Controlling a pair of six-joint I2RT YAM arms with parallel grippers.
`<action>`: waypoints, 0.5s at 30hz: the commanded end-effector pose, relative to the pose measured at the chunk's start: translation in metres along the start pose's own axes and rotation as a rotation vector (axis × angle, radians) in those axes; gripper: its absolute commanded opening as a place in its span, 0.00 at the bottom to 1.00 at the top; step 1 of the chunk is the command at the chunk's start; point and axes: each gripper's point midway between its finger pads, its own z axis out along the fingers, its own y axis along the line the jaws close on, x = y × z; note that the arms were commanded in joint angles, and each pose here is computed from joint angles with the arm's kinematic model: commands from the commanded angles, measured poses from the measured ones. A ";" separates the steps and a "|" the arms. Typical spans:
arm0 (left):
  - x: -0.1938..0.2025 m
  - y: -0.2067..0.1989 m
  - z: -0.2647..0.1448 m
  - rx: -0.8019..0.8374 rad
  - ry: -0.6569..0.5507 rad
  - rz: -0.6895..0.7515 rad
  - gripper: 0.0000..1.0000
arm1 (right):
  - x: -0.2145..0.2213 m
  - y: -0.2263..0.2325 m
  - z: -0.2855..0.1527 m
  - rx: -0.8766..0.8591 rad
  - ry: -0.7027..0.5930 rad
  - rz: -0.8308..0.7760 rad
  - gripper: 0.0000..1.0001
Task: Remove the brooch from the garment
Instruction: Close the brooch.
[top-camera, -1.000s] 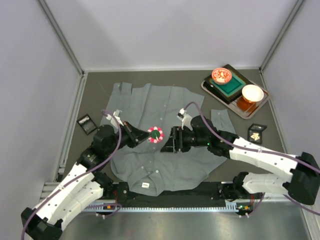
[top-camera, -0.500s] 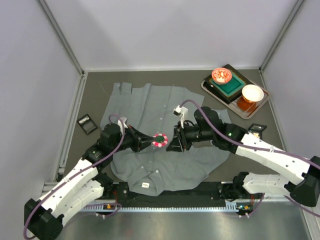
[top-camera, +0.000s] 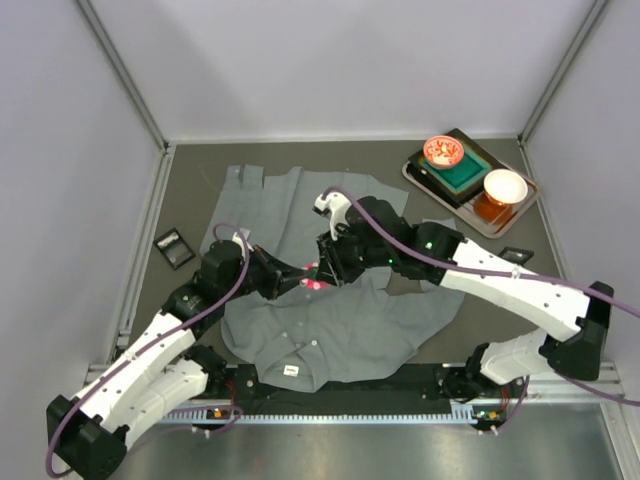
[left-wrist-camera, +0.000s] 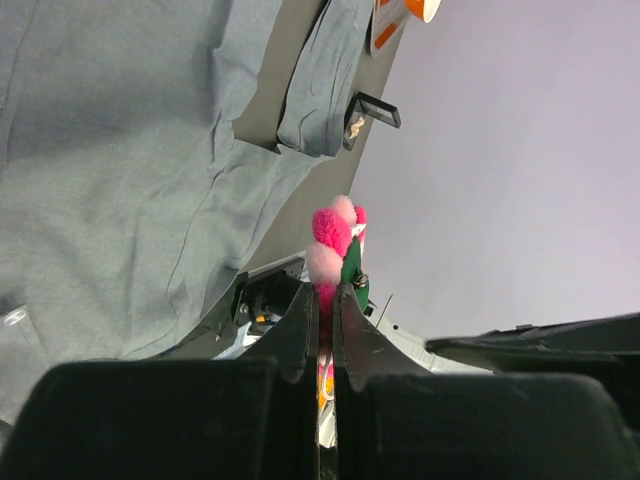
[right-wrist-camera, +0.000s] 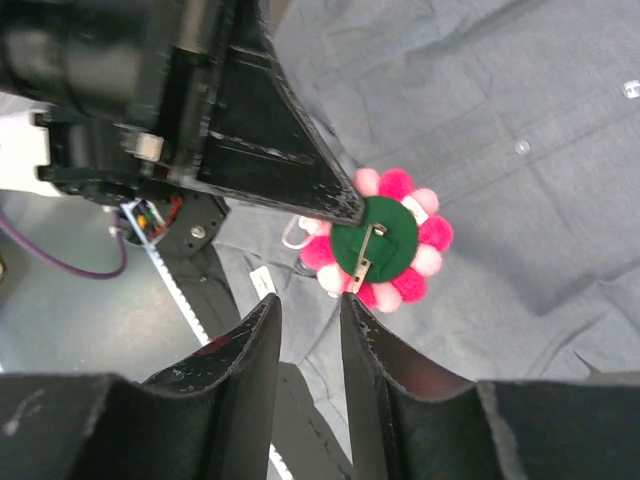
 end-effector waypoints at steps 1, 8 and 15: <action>-0.006 -0.013 -0.003 0.024 -0.035 0.055 0.00 | 0.000 -0.013 0.006 0.128 0.026 -0.029 0.30; -0.007 -0.013 -0.004 0.029 -0.039 0.066 0.00 | 0.001 -0.012 0.016 0.133 0.049 -0.043 0.24; -0.007 -0.015 -0.002 0.035 -0.038 0.072 0.00 | 0.002 -0.010 0.022 0.127 0.058 -0.046 0.23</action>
